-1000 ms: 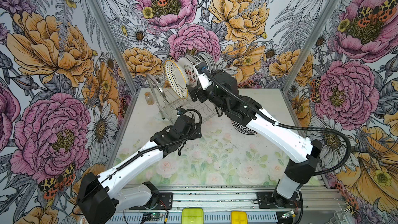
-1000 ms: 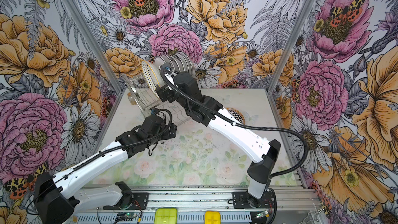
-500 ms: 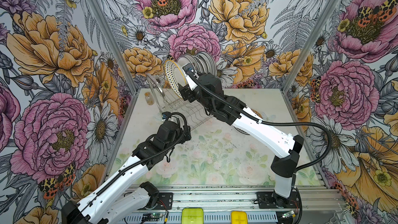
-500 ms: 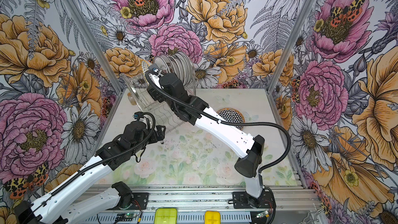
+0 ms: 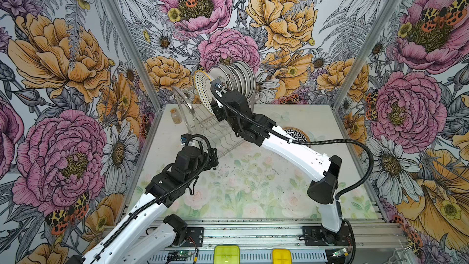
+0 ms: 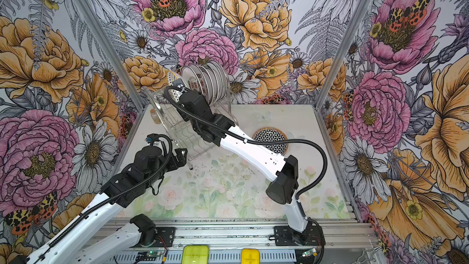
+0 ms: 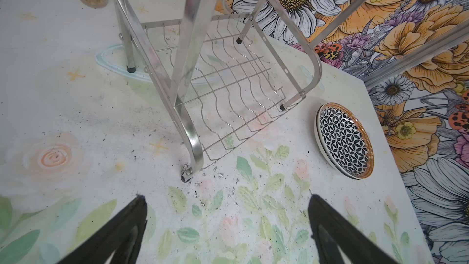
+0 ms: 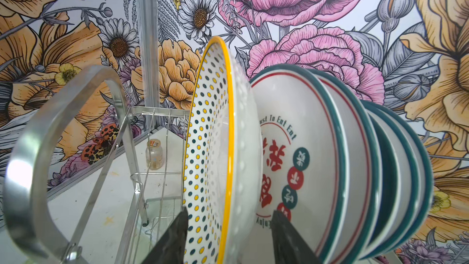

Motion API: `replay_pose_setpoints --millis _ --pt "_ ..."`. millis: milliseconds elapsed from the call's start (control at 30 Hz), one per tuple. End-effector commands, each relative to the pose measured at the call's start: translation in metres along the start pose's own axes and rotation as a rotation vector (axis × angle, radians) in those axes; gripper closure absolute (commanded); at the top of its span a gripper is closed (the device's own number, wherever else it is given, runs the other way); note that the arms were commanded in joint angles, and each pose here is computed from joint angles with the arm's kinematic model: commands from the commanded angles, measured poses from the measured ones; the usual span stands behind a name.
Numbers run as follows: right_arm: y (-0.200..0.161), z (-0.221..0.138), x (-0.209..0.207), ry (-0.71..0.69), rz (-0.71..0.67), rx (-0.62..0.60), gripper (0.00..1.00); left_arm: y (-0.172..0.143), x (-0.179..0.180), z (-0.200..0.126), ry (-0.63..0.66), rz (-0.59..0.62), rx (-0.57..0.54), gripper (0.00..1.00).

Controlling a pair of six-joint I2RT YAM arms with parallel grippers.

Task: Unload the plates from the dish rack
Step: Pick up the plate from the dish rack.

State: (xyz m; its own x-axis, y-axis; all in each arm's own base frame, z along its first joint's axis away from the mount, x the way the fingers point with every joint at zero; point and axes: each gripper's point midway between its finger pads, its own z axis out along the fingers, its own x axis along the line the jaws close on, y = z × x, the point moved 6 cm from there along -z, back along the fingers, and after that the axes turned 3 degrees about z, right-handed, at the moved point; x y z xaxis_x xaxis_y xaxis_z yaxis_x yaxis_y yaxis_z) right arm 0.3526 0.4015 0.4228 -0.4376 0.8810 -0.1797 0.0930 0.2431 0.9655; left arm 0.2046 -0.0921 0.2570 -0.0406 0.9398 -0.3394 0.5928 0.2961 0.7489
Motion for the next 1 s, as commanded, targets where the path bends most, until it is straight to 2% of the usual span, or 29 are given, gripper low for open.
replay_pose_setpoints --millis 0,167,433,633,833,967 --pt "0.007 0.003 -0.005 -0.029 0.041 -0.022 0.52 -0.002 0.007 0.002 0.038 -0.016 0.014 0.01" --pt "0.005 0.009 -0.002 -0.026 0.047 -0.02 0.62 0.0 0.015 0.0 0.063 -0.071 0.003 0.01" --pt "-0.005 0.017 0.001 -0.043 0.059 0.001 0.73 0.008 0.022 -0.01 0.028 -0.134 -0.029 0.01" --pt "-0.009 0.02 0.004 -0.042 0.072 0.006 0.83 0.014 0.028 -0.016 0.029 -0.112 -0.068 0.01" --pt "-0.009 0.022 0.006 -0.055 0.059 0.004 0.94 0.011 0.033 -0.009 0.069 -0.081 -0.028 0.01" --pt "-0.005 0.024 0.014 -0.083 -0.012 -0.01 1.0 0.011 0.036 -0.003 0.099 -0.081 -0.004 0.01"
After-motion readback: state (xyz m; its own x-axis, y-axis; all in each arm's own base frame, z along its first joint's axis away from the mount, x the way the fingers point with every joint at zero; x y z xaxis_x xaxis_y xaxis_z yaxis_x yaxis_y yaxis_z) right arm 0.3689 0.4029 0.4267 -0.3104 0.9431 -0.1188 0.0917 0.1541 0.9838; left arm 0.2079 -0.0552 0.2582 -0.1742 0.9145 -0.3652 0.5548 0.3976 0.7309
